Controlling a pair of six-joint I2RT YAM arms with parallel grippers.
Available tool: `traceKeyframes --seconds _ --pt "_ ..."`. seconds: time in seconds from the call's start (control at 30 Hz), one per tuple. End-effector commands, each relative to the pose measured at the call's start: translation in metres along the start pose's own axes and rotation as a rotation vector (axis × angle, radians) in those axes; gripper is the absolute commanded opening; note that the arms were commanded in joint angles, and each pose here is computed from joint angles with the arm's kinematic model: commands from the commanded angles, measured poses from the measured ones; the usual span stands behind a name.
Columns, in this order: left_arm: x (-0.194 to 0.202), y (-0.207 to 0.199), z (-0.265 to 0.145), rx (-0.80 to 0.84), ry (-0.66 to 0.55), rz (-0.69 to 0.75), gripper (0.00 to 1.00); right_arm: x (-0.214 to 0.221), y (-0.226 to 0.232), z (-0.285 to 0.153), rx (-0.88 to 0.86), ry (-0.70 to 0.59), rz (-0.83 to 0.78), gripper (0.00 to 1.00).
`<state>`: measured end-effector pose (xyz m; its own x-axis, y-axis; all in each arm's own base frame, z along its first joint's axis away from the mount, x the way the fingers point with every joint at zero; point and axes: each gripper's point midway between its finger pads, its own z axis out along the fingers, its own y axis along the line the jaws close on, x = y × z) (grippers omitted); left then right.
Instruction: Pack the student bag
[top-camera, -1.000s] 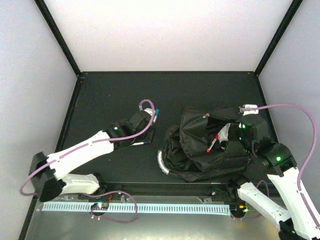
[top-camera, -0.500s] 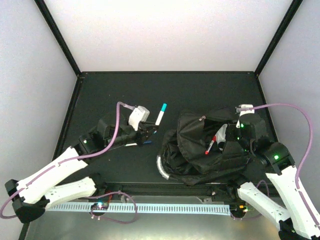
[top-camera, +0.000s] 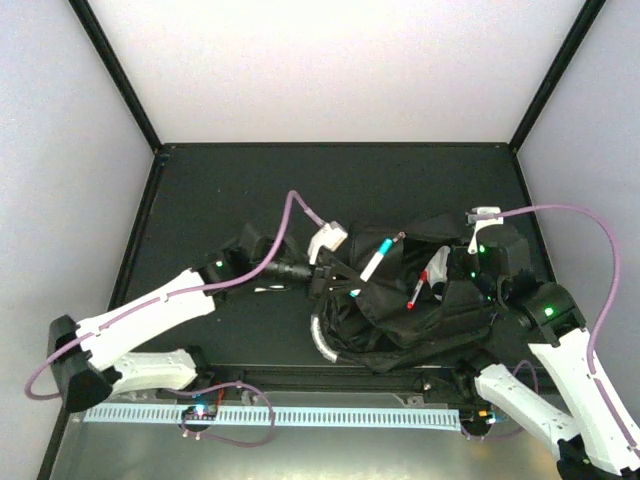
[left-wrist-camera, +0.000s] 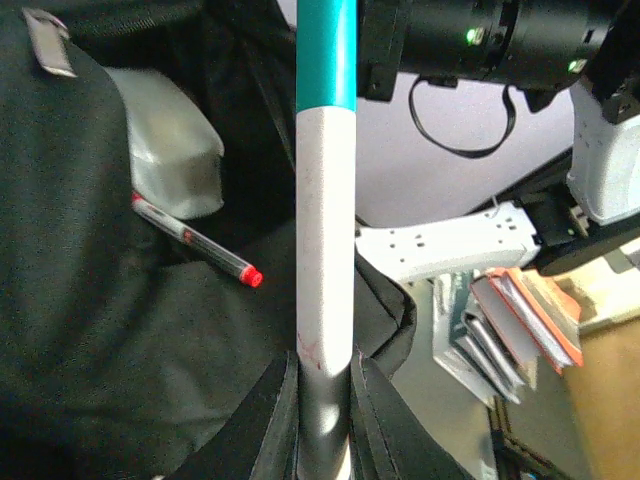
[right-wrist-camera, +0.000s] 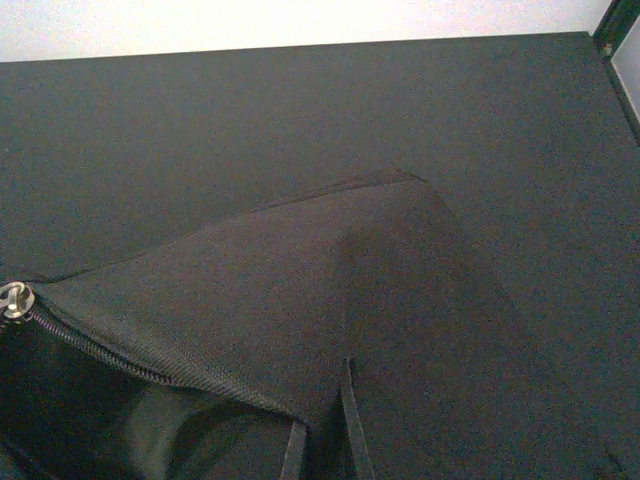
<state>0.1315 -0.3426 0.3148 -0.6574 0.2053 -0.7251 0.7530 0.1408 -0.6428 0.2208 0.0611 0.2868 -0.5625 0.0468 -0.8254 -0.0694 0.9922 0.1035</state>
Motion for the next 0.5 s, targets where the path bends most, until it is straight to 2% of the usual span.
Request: traceKeyframes --seconds 0.0,0.27,0.47 --pt "-0.004 -0.022 0.015 0.087 0.074 -0.055 0.02 -0.063 0.013 -0.022 -0.078 -0.25 0.082 0.05" --pt "0.016 -0.01 0.055 0.062 0.25 -0.176 0.05 -0.062 0.017 -0.017 -0.092 -0.238 0.077 0.05" --pt "0.027 0.014 0.077 -0.02 0.35 -0.289 0.06 -0.061 0.021 -0.014 -0.104 -0.229 0.077 0.05"
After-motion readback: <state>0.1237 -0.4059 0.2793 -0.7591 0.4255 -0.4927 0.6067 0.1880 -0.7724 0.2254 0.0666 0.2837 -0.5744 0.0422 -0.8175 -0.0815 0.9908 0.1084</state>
